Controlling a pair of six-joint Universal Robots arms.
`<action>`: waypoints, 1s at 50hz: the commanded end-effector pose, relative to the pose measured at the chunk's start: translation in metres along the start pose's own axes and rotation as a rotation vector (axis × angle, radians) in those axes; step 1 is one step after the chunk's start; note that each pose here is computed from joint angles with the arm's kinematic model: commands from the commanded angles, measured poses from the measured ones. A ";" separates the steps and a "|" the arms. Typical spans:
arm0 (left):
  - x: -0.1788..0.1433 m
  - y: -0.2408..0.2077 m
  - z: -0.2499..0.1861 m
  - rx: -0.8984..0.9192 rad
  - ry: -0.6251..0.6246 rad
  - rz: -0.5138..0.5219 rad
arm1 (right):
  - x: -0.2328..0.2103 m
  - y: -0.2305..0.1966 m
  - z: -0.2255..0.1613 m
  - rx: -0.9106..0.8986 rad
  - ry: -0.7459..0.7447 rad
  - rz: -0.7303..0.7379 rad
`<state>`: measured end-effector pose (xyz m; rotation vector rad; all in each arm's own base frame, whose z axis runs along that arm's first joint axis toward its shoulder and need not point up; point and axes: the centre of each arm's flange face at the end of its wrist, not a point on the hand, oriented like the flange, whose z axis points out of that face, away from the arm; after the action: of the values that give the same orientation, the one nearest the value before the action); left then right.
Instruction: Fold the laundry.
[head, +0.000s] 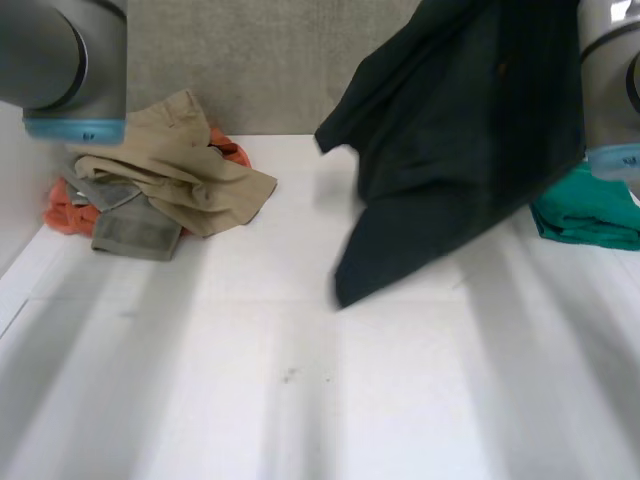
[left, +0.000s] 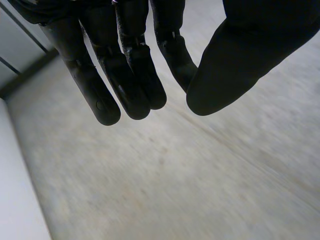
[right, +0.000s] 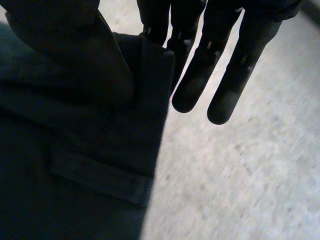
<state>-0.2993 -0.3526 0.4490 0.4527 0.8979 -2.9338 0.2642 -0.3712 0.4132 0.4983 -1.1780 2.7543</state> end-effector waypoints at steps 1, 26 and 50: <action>0.019 0.016 -0.031 -0.141 0.071 -0.029 | -0.016 0.010 -0.013 -0.102 -0.077 0.031; 0.119 0.075 -0.255 -1.243 0.299 -0.677 | -0.032 -0.009 -0.083 -0.374 -0.337 0.085; 0.150 0.111 -0.252 -1.198 0.156 -0.920 | -0.045 -0.103 -0.113 -0.299 -0.422 0.166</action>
<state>-0.3566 -0.2944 0.1539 0.2836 3.0761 -2.1045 0.2959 -0.2345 0.3908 0.9749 -1.7642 2.5780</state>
